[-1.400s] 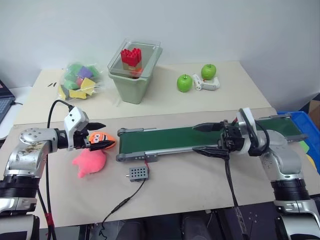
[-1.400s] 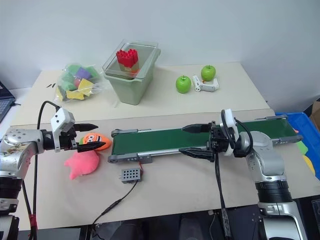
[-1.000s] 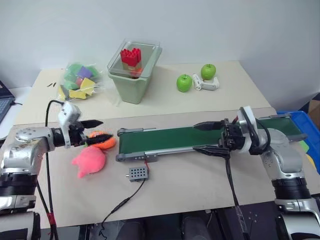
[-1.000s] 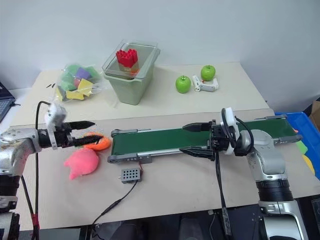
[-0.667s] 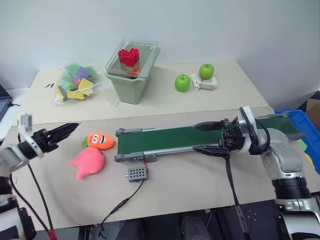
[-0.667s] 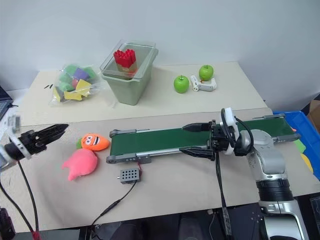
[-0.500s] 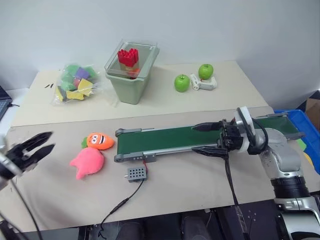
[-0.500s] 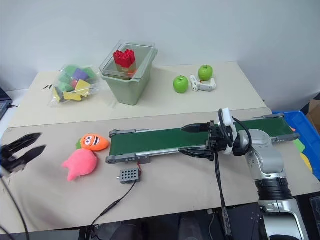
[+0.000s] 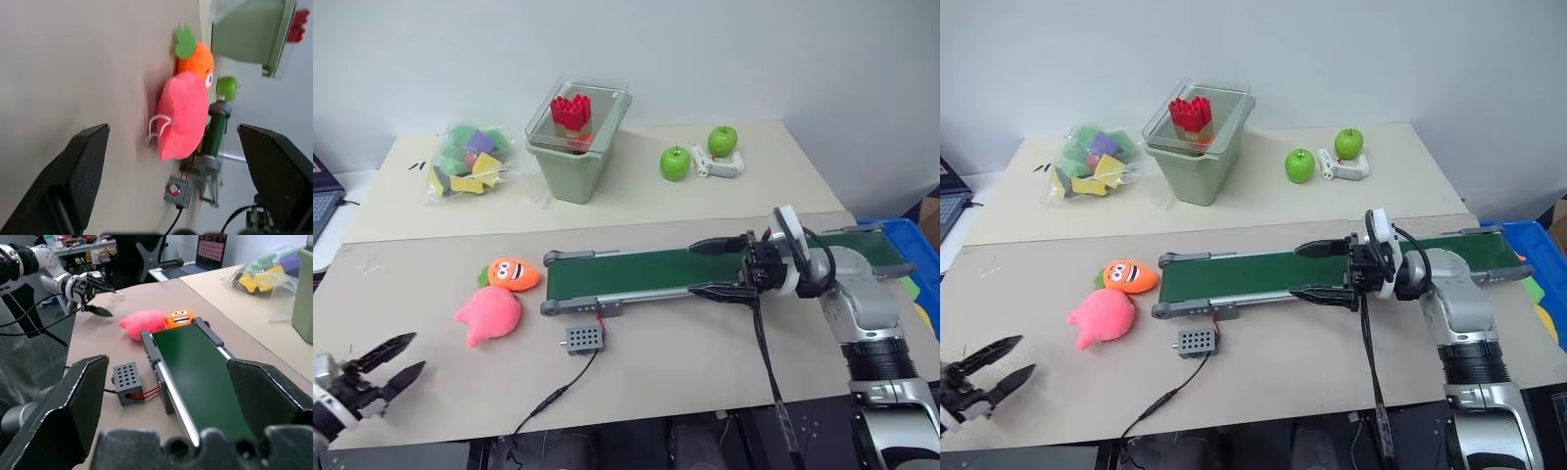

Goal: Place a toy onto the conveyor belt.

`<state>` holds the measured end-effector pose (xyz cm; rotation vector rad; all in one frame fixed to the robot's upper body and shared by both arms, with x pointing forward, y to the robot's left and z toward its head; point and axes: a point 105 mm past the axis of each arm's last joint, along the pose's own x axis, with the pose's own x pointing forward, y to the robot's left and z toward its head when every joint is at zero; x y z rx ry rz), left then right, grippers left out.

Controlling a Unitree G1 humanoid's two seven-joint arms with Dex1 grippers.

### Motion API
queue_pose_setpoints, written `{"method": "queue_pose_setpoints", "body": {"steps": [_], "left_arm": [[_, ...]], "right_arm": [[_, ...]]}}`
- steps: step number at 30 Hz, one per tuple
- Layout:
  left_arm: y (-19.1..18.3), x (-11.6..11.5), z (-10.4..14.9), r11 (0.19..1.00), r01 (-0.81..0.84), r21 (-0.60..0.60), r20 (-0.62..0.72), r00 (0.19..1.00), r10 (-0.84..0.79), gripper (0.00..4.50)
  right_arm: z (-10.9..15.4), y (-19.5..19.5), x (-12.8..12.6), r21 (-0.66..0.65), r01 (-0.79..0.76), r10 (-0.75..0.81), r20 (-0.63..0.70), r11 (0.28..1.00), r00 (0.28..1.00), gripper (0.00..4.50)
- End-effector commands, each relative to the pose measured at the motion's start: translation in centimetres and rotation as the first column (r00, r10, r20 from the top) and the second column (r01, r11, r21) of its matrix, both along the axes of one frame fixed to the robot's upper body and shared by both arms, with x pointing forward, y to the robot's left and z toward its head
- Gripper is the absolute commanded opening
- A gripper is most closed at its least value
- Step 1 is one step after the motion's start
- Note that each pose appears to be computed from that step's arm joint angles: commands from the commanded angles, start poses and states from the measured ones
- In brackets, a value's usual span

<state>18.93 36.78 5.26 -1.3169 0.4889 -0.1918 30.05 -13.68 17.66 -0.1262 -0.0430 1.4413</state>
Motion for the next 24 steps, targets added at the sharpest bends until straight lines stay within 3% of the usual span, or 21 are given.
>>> {"method": "queue_pose_setpoints", "body": {"steps": [1,5,23,24], "left_arm": [[-1.9,0.8,-0.2,0.998,0.068,0.011,0.031,0.997,-0.068,4.47],[-3.5,1.3,-1.8,0.996,0.083,-0.009,0.007,0.996,-0.083,4.47],[-9.2,6.4,-2.2,0.985,0.157,-0.066,0.080,0.985,-0.152,4.47],[-9.1,6.6,-2.3,0.988,0.144,-0.056,0.082,0.987,-0.139,4.22]], "right_arm": [[1.0,-0.1,0.1,-0.005,-0.004,0.004,0.040,1.000,0.999,4.50],[1.0,-0.3,-0.1,-0.015,-0.001,0.002,0.039,1.000,0.999,4.50],[1.3,-1.3,-0.5,-0.048,0.027,-0.025,0.040,0.998,0.999,4.50],[1.3,-1.3,-0.5,-0.050,0.027,-0.025,0.041,0.998,0.999,4.50]]}}
